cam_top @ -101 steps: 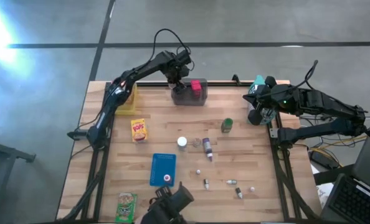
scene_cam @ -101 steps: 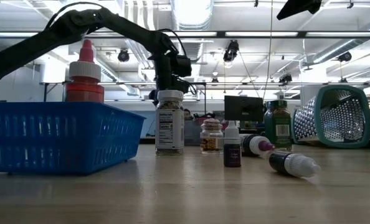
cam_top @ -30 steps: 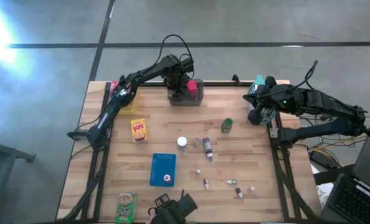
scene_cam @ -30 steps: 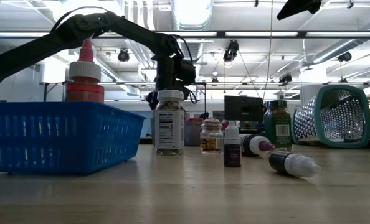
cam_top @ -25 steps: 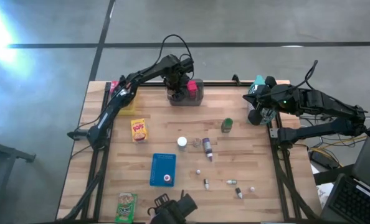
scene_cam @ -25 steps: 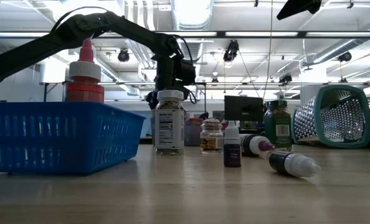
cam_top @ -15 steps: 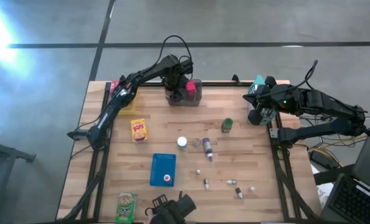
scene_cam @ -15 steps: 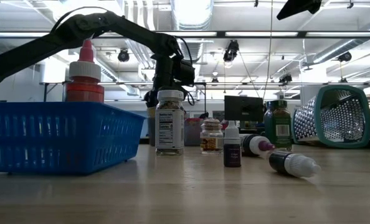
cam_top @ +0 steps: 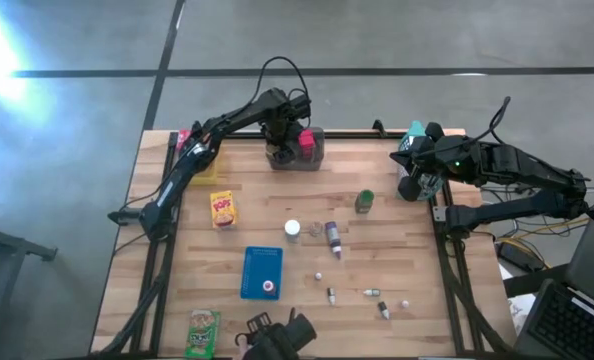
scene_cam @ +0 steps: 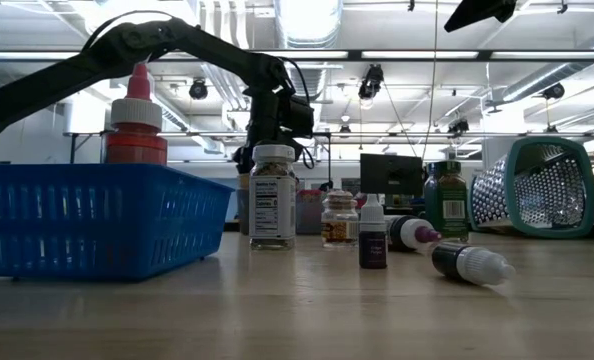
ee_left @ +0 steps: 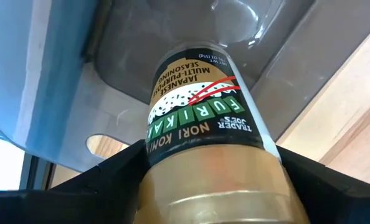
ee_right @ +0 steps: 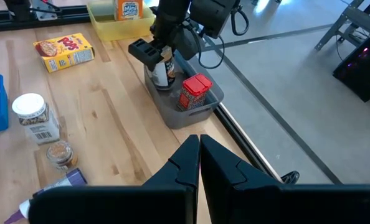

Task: Pick & Place Kitchen Items
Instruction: Put the gold spice bottle into the black bin

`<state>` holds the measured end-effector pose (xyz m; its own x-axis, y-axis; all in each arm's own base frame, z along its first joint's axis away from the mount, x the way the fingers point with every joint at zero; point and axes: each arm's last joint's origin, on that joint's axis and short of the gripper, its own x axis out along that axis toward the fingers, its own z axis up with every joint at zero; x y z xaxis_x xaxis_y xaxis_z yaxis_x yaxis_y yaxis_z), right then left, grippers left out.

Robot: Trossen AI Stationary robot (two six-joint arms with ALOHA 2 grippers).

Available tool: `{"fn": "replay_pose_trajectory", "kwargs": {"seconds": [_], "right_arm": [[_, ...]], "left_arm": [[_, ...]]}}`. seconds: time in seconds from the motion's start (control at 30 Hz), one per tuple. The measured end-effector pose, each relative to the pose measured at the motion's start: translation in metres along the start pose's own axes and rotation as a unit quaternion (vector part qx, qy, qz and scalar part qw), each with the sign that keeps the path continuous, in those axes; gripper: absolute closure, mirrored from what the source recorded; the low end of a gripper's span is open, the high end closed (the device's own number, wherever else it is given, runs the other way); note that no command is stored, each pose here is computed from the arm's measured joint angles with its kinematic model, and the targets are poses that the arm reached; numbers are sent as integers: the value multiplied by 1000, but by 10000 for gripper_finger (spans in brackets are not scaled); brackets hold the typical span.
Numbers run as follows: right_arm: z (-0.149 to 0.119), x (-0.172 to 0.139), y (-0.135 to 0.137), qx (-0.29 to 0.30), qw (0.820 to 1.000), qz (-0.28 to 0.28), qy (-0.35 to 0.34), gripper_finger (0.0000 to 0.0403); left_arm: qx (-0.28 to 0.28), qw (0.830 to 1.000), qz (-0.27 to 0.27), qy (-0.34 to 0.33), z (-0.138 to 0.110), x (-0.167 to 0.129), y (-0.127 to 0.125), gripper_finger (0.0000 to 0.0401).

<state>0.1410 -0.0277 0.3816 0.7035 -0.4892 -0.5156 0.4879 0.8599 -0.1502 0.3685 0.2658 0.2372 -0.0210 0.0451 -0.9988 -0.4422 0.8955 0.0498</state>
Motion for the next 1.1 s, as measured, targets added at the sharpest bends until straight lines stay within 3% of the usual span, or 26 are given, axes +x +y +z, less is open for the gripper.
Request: {"fn": "replay_pose_trajectory", "kwargs": {"seconds": [0.67, 1.1], "right_arm": [[0, 0, 0, -1, 1000, 0, 0, 394], [0, 0, 0, 0, 1000, 0, 0, 394]], "left_arm": [[9, 1000, -5, -12, 1, -8, -1, 62], [-17, 992, 17, -122, -27, -91, -2, 62]]}}
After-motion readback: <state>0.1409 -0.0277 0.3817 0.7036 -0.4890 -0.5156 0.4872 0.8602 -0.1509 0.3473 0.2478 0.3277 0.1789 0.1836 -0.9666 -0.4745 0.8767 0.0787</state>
